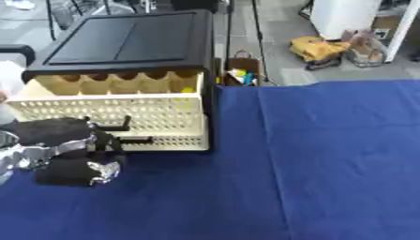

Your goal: Pick up objects from table and place into drawer.

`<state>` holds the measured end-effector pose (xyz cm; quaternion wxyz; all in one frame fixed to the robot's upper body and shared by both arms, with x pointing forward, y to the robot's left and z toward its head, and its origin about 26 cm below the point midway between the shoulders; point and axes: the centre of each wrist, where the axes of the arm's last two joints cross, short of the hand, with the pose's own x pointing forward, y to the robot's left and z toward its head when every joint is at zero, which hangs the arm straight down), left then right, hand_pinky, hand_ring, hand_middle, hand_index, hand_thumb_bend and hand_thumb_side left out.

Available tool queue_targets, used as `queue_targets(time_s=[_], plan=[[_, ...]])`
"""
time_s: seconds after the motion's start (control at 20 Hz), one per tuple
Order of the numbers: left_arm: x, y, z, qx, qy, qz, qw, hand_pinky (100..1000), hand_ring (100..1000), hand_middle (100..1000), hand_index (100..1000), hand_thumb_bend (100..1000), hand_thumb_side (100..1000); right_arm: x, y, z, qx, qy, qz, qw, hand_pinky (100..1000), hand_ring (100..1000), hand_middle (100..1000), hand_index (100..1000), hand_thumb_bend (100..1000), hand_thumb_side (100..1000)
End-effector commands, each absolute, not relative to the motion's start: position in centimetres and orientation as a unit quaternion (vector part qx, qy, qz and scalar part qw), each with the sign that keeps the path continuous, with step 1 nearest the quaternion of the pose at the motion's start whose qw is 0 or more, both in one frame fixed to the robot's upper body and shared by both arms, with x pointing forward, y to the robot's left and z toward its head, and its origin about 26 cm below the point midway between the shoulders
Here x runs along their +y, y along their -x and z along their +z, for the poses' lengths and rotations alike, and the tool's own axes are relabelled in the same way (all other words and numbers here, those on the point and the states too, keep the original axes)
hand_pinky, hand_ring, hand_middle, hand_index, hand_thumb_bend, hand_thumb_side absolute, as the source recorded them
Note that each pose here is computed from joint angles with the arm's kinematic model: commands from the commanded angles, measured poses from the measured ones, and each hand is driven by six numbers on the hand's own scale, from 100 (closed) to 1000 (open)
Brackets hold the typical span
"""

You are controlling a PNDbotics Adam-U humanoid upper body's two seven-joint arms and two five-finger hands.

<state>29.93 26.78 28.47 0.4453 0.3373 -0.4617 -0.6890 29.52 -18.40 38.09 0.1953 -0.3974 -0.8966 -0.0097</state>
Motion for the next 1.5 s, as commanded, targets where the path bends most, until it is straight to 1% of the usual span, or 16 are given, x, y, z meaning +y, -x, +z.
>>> queue_targets(time_s=[0.05, 0.4, 1.5], plan=[[26.8, -29.6, 29.8, -0.468, -0.353, -0.677, 0.444, 100, 315, 528, 852, 100, 1000, -18.4, -28.9, 38.9, -0.9, 0.398, -0.016, 0.178, 772, 816, 528, 642, 255, 1000], [26.3, -29.7, 30.3, -0.477, -0.346, -0.672, 0.449, 100, 312, 524, 852, 100, 1000, -18.4, -28.9, 38.8, -0.9, 0.397, -0.017, 0.178, 773, 817, 528, 642, 257, 1000], [25.8, -29.7, 31.4, -0.488, -0.366, -0.644, 0.462, 100, 313, 525, 860, 100, 1000, -18.3, -28.8, 39.0, -0.901, 0.396, -0.022, 0.175, 774, 816, 527, 641, 263, 1000]])
